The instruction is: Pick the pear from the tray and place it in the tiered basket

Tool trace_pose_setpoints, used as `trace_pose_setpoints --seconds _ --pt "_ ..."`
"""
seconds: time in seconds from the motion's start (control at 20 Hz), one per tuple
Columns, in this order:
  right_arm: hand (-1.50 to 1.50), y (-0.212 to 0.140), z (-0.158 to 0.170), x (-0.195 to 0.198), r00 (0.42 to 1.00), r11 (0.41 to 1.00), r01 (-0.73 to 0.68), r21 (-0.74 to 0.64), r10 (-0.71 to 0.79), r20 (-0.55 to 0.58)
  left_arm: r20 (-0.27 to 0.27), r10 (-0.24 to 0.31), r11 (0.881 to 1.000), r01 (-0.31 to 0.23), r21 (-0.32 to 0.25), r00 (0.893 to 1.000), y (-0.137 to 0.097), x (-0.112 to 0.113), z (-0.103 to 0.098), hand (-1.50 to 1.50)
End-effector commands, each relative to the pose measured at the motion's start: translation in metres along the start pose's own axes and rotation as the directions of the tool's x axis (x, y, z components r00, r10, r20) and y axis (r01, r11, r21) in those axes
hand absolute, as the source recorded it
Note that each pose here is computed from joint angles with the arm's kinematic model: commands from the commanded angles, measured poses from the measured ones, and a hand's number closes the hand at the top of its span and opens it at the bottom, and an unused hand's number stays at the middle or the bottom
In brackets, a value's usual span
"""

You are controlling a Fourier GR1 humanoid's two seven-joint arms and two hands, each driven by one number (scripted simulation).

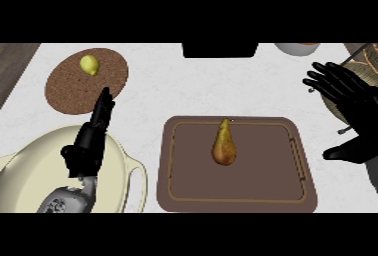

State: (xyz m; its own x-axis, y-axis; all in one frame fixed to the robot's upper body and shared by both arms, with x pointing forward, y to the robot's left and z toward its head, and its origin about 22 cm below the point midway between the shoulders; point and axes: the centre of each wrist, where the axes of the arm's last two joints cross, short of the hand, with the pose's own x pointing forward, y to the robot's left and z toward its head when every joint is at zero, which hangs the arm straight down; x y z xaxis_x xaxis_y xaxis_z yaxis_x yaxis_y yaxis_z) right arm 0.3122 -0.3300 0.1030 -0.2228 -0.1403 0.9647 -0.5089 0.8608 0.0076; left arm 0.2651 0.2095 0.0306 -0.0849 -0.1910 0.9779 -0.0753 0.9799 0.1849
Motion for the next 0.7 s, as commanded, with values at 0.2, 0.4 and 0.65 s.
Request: trace_pose_setpoints --seconds 0.2,0.4,0.65 --pt "-1.5 0.023 -0.017 0.107 0.732 0.719 -0.623 0.308 0.675 -0.095 -0.013 -0.017 1.0 0.017 0.002 1.0 0.004 -0.003 0.001 0.0" --pt "-1.5 0.068 -0.029 0.124 0.526 0.503 -0.765 0.403 0.848 -0.06 -0.008 0.008 1.0 -0.008 -0.014 1.0 -0.003 0.007 -0.01 0.0" --pt "-1.5 0.136 -0.047 0.131 0.372 0.37 -0.817 0.442 0.924 -0.086 0.001 0.009 0.999 -0.009 -0.033 1.0 -0.007 -0.002 -0.005 0.0"
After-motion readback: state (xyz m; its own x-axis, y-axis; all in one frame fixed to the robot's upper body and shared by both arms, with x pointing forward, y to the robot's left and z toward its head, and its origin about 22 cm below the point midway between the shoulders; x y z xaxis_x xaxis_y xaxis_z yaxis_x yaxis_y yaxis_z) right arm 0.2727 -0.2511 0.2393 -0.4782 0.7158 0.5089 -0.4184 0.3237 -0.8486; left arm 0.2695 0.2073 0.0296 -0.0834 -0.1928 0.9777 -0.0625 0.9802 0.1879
